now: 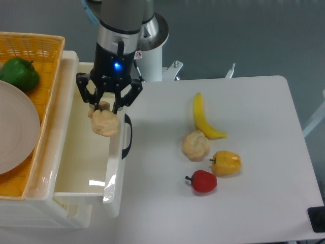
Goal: Place the square bread in the upper white drawer
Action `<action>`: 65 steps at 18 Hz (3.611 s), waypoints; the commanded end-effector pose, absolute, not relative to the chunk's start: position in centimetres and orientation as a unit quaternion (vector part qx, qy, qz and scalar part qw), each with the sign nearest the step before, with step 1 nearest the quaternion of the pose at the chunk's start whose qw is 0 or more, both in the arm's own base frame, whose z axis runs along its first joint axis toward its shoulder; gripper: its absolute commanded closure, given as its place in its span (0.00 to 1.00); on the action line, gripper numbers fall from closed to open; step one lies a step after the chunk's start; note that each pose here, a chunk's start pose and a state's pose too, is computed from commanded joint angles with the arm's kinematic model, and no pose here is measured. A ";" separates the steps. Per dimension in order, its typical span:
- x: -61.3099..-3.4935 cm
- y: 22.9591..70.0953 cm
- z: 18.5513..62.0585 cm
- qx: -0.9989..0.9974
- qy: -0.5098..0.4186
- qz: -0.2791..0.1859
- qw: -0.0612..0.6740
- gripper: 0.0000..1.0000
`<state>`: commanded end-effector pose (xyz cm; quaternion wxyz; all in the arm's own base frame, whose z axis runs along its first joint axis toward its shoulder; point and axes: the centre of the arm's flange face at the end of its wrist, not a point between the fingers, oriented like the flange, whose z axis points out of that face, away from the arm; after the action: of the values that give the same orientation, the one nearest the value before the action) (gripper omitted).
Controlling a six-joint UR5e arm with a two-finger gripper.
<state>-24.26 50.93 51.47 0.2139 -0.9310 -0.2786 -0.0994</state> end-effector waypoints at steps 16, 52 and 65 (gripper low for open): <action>-24.0 51.6 50.6 -0.933 -0.277 -0.107 0.206 0.46; -24.0 51.0 50.4 -0.931 -0.280 -0.110 0.207 0.36; -32.4 46.3 50.4 -0.919 -0.324 -0.072 0.215 0.37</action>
<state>-32.44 46.27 50.37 0.2145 -0.9186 -0.3241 -0.0717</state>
